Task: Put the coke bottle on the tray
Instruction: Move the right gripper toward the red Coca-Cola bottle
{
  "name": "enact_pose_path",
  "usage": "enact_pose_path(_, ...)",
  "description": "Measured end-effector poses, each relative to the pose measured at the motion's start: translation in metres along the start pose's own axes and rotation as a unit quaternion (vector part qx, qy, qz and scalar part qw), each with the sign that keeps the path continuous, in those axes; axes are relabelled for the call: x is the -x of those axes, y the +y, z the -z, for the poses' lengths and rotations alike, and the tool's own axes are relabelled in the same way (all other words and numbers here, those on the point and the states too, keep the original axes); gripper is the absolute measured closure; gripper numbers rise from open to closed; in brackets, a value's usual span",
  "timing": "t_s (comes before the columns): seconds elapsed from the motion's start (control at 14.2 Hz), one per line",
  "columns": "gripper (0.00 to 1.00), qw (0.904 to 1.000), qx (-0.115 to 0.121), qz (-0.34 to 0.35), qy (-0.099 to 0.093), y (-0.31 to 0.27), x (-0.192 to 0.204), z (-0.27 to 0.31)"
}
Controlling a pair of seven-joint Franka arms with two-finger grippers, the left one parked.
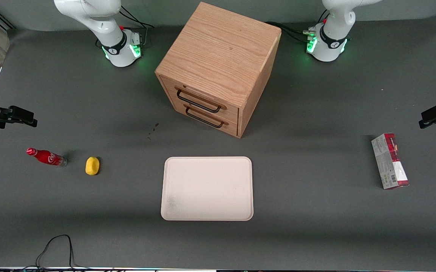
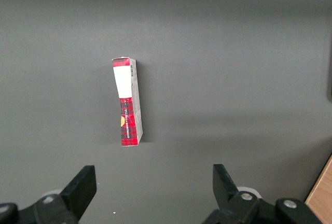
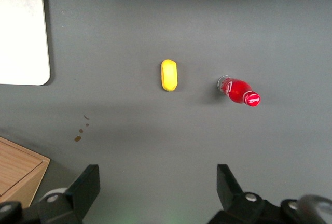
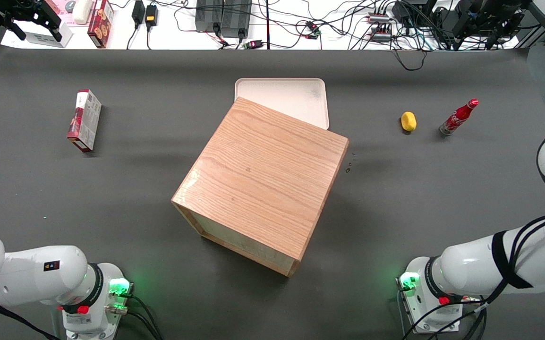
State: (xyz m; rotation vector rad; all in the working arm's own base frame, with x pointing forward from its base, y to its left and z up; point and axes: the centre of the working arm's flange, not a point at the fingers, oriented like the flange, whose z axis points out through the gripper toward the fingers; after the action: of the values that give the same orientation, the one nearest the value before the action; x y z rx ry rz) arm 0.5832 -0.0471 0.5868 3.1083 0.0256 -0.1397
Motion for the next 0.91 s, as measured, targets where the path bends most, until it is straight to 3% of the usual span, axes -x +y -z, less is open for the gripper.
enact_pose_path(0.56, 0.0, 1.0, 0.0, -0.003, -0.001, 0.003, 0.0, 0.0)
enact_pose_path(0.91, 0.0, 0.9999, 0.002, -0.016, 0.0, 0.073, 0.012, -0.002)
